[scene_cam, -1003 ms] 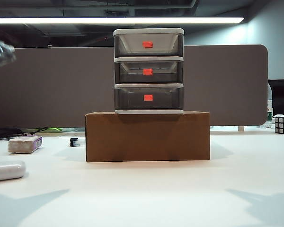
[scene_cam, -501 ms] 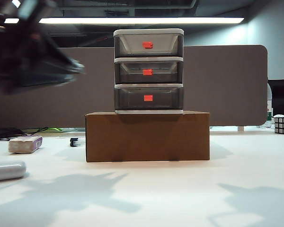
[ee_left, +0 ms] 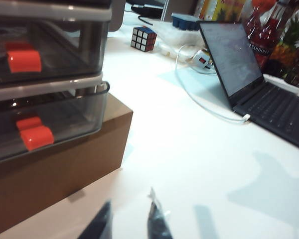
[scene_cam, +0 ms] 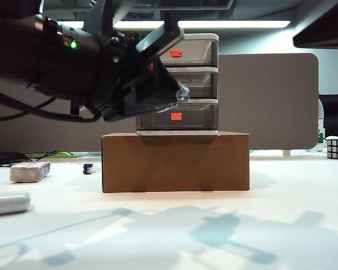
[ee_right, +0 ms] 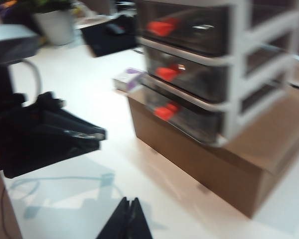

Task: Open the third layer of the drawer on the table, pick up the earphone case on the table and put it in, and finally close the drawer.

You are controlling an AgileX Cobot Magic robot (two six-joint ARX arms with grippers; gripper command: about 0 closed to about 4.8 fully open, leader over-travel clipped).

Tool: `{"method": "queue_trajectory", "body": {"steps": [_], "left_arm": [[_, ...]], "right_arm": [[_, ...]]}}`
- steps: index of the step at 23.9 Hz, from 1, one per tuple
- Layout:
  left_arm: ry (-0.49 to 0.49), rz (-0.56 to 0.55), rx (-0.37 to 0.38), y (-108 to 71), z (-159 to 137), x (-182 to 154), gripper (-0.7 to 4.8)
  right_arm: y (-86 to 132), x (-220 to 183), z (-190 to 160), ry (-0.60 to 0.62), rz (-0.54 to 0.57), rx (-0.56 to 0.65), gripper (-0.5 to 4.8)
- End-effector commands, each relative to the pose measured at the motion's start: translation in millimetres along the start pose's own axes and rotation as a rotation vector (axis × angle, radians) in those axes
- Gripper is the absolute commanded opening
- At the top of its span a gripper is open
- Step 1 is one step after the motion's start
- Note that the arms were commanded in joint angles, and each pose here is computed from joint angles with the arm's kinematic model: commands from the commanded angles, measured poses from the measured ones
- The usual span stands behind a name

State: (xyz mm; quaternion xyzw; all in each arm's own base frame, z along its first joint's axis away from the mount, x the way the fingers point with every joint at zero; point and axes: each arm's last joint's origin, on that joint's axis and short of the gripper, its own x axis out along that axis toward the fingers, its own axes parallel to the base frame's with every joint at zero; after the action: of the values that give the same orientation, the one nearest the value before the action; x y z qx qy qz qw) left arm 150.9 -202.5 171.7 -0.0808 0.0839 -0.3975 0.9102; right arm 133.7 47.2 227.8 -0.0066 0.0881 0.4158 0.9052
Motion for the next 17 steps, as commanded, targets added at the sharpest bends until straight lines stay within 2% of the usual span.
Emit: {"method": "queue_trajectory", "body": {"steps": [1,5,10,17], "left_arm": [[-0.026,0.079,0.008,-2.2,2,6,0.78],[-0.052,0.298,0.094,-12.6,-4,16,0.79],[-0.089,0.358,0.092,-22.6,-5,30,0.81],[-0.116,0.507,0.099,-24.1,-11,56,0.90]], "right_arm": [[-1,9,5,-0.029,0.028,-0.043,-0.05],[-5,21,5,-0.013,0.043,-0.034,-0.05],[-11,34,14,0.012,0.034,-0.023,-0.05],[-18,47,17,0.041,0.046,-0.008,-0.05]]}}
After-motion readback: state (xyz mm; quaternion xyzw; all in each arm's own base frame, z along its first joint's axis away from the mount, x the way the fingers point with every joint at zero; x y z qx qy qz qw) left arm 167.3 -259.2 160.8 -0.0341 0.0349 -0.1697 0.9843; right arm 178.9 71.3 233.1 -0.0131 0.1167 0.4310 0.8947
